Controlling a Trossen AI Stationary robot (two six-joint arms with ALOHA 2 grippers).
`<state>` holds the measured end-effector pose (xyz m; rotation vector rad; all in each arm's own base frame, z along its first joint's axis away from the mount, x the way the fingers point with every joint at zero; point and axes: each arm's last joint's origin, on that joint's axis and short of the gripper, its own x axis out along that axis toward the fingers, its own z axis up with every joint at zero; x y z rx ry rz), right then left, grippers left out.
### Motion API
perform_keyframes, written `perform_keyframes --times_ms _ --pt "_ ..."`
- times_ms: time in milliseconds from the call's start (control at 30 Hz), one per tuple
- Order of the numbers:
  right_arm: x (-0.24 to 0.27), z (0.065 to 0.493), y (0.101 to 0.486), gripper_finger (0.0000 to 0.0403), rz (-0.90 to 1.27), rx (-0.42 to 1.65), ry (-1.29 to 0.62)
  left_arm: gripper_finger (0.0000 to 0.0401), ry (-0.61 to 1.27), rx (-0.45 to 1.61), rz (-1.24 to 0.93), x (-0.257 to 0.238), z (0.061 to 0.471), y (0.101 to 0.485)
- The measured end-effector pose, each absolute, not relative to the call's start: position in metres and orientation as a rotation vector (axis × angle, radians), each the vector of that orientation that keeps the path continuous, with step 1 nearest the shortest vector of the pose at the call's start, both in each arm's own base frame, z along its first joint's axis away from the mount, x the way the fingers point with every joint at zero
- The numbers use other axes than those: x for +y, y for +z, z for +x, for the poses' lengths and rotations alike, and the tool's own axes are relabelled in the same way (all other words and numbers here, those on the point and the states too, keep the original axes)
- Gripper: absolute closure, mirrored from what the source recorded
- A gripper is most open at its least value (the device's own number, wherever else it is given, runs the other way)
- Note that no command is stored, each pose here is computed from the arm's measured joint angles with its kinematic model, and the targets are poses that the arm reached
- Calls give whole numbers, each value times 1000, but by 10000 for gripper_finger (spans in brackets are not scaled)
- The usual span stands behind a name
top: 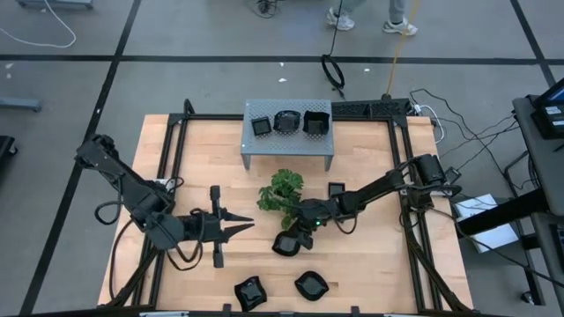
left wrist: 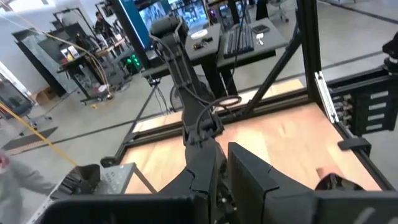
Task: Pick & Place Mini shaped plates
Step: Stack the black leaf shaped plate on top of the other black leaf shaped plate on the shelf
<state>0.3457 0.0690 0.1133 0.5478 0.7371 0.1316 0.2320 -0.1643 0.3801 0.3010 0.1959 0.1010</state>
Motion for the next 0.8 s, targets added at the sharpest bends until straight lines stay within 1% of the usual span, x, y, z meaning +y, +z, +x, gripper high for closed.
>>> perform_keyframes --times_ms 67,200,333,467,700,800 --pt "69 345 118 324 547 729 136 354 89 213 308 -164 232 378" --pt "70 343 131 283 539 710 207 354 4 260 305 -166 234 371" --pt "70 338 155 255 524 673 250 354 -64 310 303 -172 244 358" --pt "68 326 177 244 467 665 266 354 -96 363 333 -181 256 341" --pt "63 300 214 243 419 680 275 353 -187 490 361 -190 282 304" --pt "61 289 227 243 411 680 275 338 -222 548 341 -191 293 287"
